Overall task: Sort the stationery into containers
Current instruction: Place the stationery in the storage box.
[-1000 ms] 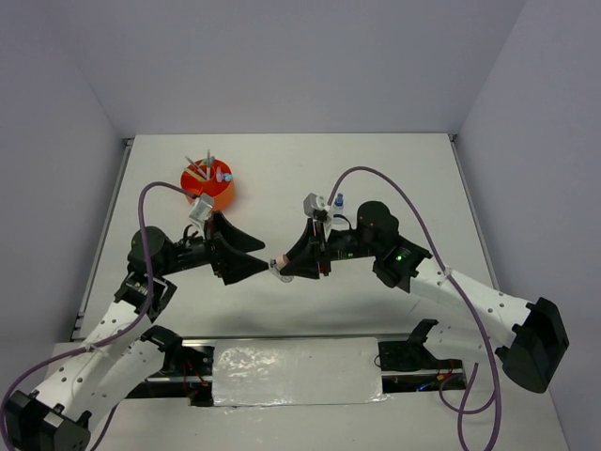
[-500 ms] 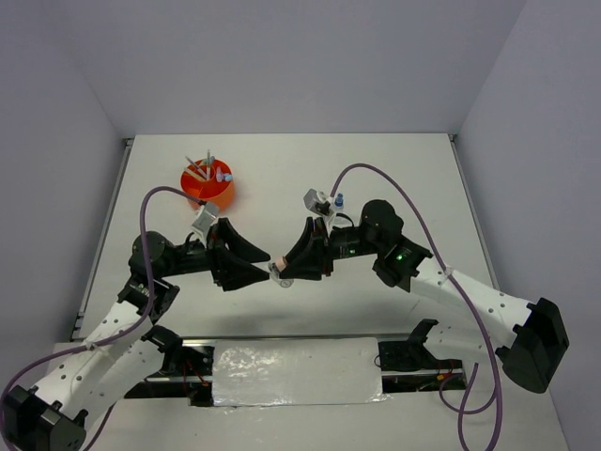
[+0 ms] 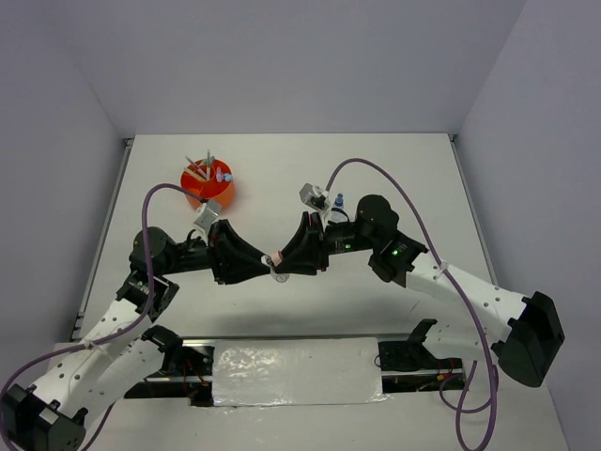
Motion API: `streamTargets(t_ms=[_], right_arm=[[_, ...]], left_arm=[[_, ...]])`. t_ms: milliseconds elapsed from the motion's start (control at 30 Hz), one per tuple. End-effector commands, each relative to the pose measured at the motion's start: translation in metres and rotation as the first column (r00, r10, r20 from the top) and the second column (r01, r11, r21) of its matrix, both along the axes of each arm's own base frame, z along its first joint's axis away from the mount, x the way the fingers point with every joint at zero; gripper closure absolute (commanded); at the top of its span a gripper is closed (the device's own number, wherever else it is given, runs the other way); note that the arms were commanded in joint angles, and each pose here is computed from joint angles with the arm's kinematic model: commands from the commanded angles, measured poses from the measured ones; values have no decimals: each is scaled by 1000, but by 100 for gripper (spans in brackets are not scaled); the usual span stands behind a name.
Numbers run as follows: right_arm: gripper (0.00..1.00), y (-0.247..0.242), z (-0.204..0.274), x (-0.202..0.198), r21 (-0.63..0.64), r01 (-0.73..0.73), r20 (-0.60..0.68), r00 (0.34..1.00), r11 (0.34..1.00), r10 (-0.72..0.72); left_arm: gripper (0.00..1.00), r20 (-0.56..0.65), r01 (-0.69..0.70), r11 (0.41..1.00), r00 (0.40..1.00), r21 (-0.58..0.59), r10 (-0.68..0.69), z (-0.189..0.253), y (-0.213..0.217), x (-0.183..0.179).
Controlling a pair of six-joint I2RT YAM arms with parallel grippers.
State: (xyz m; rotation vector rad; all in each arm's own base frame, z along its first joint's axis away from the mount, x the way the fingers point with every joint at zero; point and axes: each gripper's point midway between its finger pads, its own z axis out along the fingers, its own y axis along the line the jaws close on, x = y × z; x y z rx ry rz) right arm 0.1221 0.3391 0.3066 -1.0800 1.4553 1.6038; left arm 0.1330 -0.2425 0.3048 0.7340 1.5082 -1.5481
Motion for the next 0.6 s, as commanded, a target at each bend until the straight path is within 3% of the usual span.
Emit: streamTargets(t_ms=[0, 367, 433, 567], right_arm=[[90, 5, 24, -4, 59, -30, 58, 998, 998, 26], [90, 3, 20, -4, 43, -21, 64, 998, 999, 18], [90, 3, 19, -4, 44, -18, 65, 998, 999, 15], [87, 3, 21, -6, 52, -28, 66, 998, 998, 24]], left_arm=[[56, 102, -33, 998, 994, -54, 39, 27, 0, 6], [48, 102, -49, 997, 993, -55, 54, 28, 1, 8], [52, 103, -40, 998, 994, -53, 45, 27, 1, 6], [84, 104, -41, 998, 993, -55, 47, 26, 1, 7]])
